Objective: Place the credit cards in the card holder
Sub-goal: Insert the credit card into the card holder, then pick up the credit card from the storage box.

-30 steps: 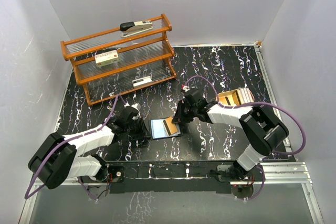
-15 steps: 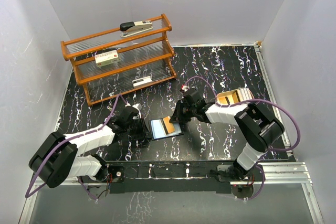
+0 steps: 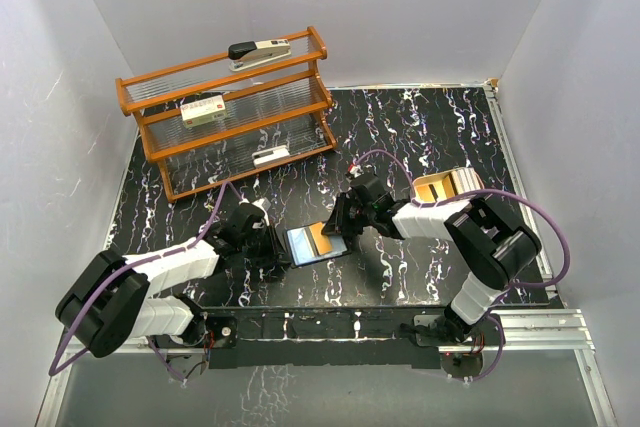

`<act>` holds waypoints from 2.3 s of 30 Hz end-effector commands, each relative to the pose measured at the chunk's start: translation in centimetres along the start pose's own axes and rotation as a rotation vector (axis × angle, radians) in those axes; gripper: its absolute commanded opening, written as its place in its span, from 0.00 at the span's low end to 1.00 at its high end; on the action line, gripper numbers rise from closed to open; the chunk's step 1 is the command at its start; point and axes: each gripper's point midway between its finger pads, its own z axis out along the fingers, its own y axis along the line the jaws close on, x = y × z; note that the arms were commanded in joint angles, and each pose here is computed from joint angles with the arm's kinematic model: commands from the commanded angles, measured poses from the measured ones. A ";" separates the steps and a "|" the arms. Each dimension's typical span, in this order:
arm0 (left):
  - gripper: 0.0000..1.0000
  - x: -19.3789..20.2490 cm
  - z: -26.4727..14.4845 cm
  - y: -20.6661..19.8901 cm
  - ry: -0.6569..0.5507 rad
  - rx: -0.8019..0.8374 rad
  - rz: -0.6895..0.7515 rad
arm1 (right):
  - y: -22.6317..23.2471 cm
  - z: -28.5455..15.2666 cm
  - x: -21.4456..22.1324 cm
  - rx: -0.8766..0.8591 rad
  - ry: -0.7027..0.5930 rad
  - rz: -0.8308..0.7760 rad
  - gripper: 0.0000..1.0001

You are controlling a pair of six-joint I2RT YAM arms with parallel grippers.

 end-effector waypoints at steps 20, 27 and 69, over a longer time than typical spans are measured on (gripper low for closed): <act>0.00 -0.3 0.3 -1.2 -0.001 0.053 -0.013 | 2.0 -0.4 1.5 -0.003 0.029 -0.037 0.37; 0.00 -0.4 0.4 -1.1 -0.007 0.047 -0.010 | 3.2 -0.2 1.9 -0.041 0.027 -0.050 0.37; 0.00 -3.1 -1.3 -0.2 -0.065 -0.115 0.107 | -12.3 -17.3 -15.4 0.940 -0.229 -0.311 0.60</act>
